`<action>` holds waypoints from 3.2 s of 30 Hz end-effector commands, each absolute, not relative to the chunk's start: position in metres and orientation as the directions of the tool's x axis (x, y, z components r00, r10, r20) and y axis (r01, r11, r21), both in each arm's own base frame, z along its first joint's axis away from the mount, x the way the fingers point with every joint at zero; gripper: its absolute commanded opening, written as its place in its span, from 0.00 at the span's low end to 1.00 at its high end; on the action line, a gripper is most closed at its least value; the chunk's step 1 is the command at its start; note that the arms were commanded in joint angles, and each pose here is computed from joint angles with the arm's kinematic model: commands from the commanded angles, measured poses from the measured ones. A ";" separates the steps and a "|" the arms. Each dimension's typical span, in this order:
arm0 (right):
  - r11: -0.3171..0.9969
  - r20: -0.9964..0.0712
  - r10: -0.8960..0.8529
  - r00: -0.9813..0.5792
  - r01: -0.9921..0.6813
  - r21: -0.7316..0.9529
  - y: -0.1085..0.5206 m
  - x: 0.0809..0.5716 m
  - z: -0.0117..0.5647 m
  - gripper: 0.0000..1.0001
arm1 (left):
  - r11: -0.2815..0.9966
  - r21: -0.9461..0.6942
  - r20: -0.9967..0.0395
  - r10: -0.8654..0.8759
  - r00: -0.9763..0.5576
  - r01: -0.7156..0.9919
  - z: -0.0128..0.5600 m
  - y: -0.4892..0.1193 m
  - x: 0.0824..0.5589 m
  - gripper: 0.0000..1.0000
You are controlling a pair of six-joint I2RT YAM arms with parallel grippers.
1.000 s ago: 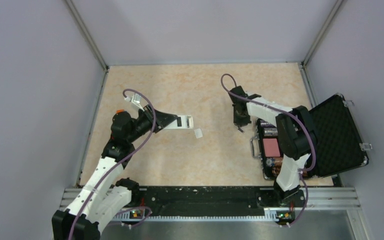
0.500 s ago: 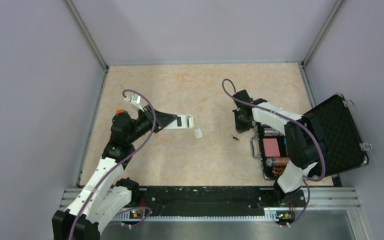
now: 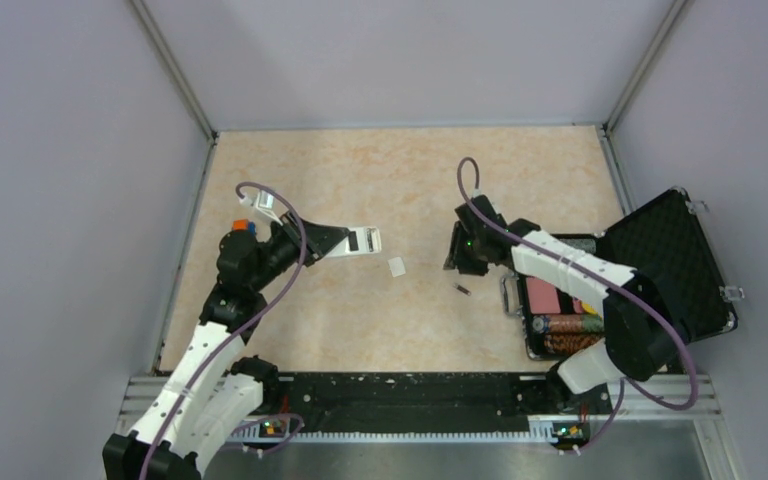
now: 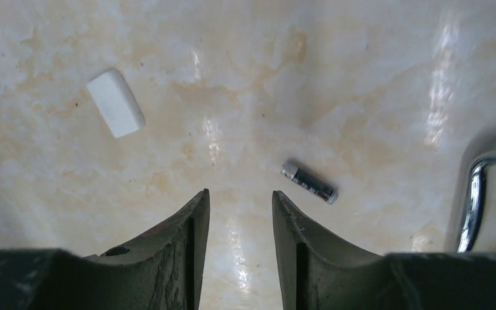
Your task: Load the batteries into the remote control
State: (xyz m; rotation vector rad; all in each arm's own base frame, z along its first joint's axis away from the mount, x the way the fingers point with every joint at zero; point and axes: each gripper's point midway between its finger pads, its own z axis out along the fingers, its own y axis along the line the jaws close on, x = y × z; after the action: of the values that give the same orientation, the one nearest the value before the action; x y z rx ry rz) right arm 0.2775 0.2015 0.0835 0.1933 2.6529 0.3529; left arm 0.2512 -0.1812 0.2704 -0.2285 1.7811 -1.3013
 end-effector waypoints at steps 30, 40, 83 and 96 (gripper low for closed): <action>0.361 -0.083 0.923 -0.376 0.768 0.530 0.186 0.253 0.040 0.34 | 0.499 -0.797 -0.603 -0.628 -0.492 0.339 0.275 -0.165 0.262 0.00; 0.288 -0.058 0.953 -0.299 0.826 0.485 0.187 0.259 0.038 0.37 | 0.517 -0.786 -0.618 -0.644 -0.450 0.339 0.276 -0.160 0.270 0.00; 0.711 -0.231 0.683 -0.693 0.558 0.427 0.202 0.299 0.082 0.00 | 0.498 -0.763 -0.645 -0.543 -0.538 0.413 0.269 -0.175 0.264 0.00; 0.509 -0.443 0.107 -0.890 -0.333 0.793 0.290 0.217 0.246 0.00 | 0.225 -0.884 -0.459 -0.257 -0.851 0.409 0.267 -0.216 0.213 0.00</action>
State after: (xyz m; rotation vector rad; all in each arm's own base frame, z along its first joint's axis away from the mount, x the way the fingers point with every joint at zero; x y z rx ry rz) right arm 0.2504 0.2642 0.1764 0.1934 2.5130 1.1064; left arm 0.2321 -0.2070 0.2352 -0.0263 2.0182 -1.5248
